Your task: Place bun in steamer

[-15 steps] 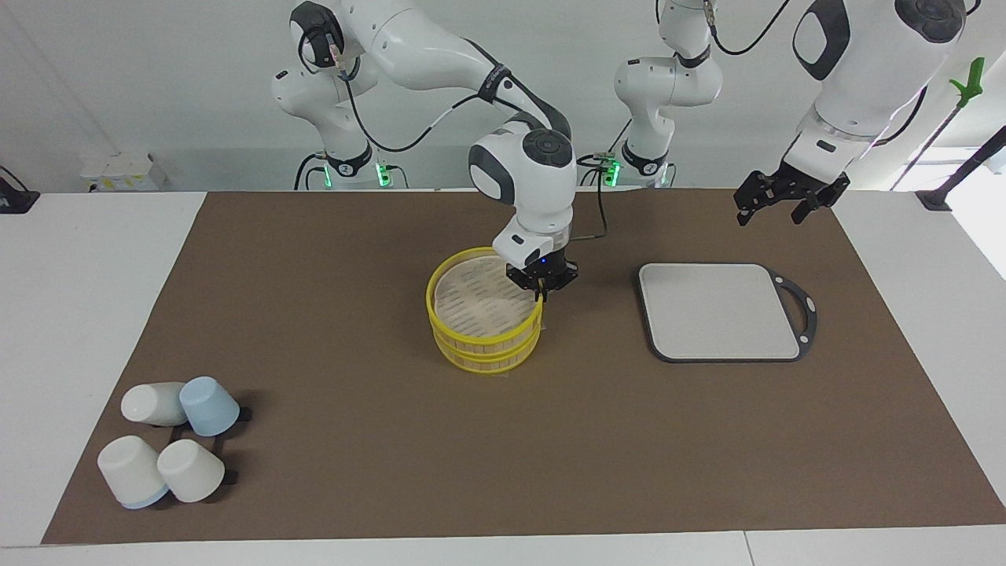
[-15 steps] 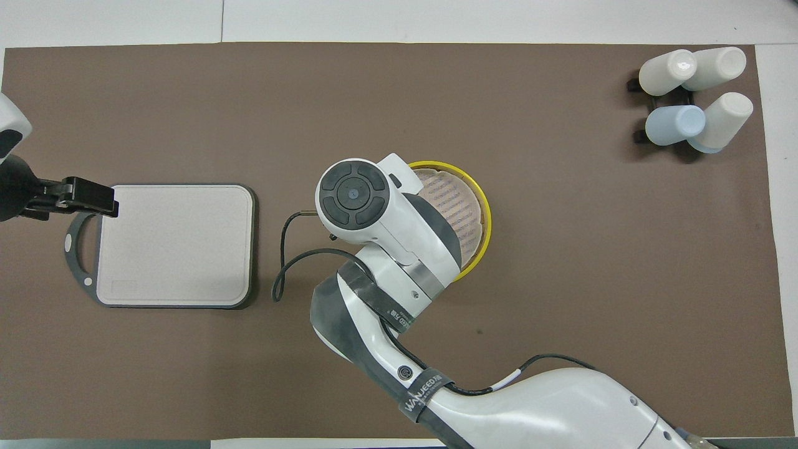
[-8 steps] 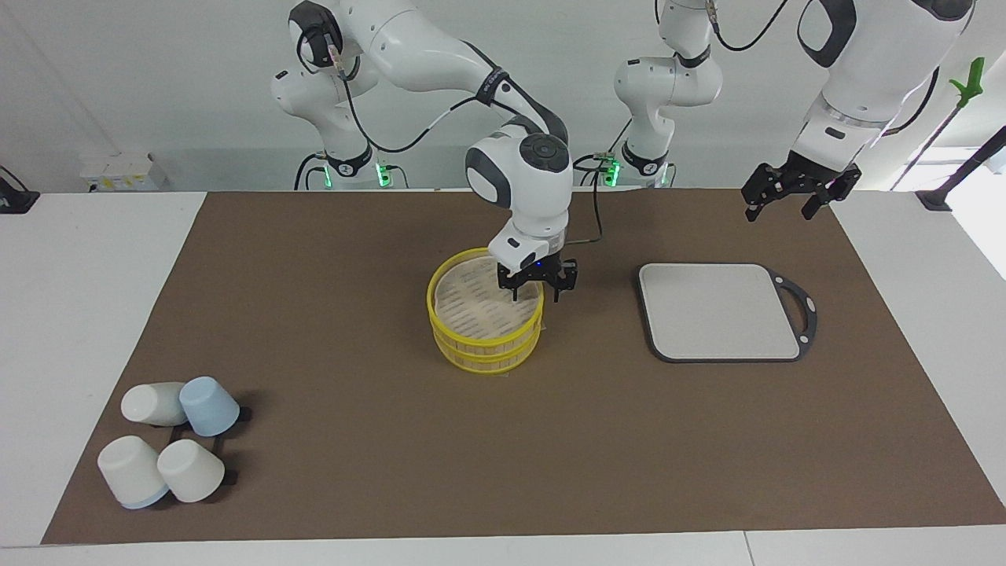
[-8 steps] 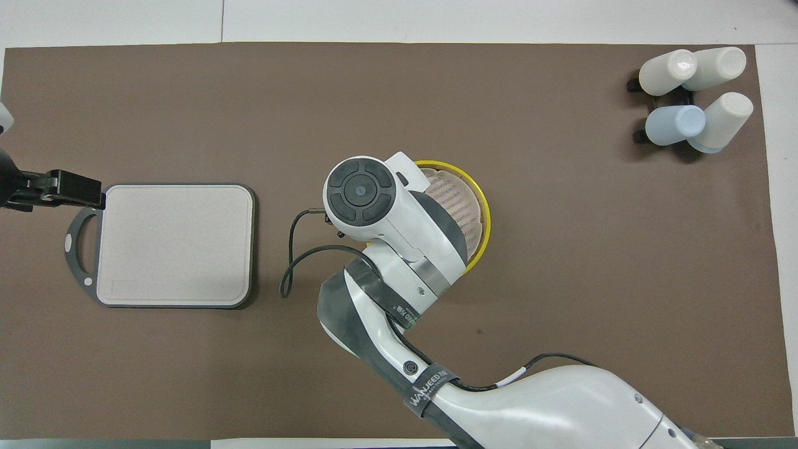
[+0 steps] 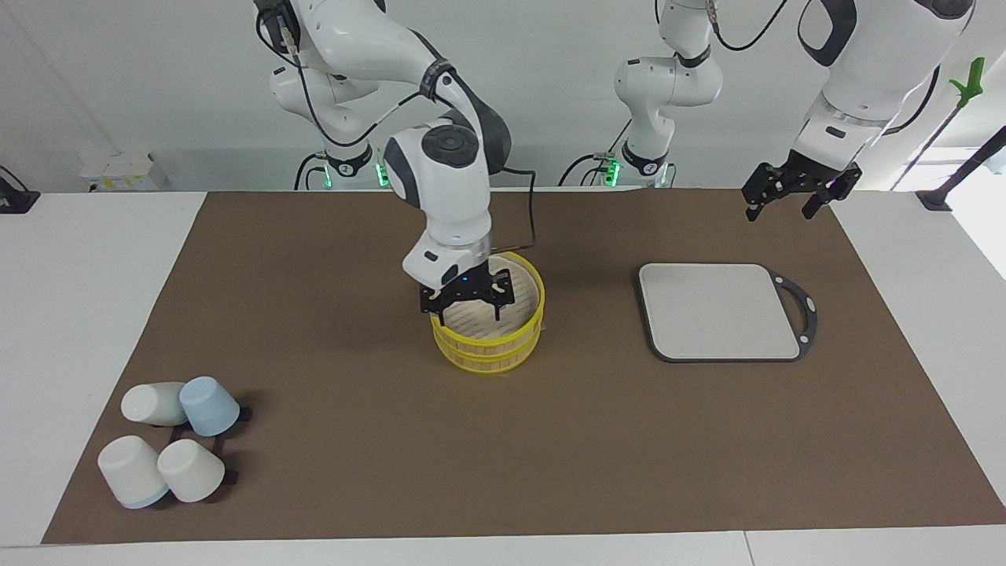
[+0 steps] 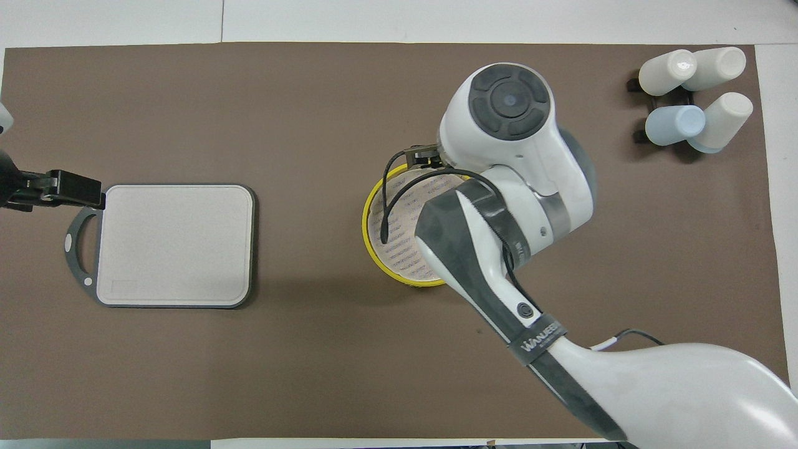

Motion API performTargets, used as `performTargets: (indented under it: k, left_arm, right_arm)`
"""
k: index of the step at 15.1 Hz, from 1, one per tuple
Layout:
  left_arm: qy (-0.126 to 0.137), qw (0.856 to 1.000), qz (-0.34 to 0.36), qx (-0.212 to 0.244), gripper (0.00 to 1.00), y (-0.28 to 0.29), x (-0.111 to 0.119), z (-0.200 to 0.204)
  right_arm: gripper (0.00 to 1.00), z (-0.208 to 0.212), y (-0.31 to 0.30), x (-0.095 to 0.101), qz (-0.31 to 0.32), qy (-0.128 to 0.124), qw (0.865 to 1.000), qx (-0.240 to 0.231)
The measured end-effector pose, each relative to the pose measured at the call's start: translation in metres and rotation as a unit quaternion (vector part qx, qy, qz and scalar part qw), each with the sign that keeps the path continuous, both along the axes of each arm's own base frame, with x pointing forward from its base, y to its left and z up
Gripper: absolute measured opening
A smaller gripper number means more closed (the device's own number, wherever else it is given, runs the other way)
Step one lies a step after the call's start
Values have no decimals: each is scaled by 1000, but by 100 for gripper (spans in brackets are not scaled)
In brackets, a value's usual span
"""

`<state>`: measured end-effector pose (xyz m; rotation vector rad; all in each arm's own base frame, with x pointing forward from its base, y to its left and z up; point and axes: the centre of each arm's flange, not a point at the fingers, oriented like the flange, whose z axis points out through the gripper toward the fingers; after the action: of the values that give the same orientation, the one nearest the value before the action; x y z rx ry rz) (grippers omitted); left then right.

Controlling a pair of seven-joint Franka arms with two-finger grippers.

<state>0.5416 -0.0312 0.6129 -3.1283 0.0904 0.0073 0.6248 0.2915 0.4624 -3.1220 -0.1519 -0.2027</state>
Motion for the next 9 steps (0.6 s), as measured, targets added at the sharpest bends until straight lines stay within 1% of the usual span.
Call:
performTargets:
  k: [2,4,6,9]
  left_arm:
    - [0,1000,-1,0,100,-1,0,0]
    - [0,1000,-1,0,100,-1,0,0]
    - [0,1000,-1,0,100,-1,0,0]
    - [0,1000,-1,0,100,-1,0,0]
  right_arm:
    - [100,17,-41,8,27,8,1000,-13]
    - [100,33,-84,11,52,21,998,-25]
    - [100,49,-125,11,68,33,997,-34]
    - [100,73,-174,8,78,42,995,-40]
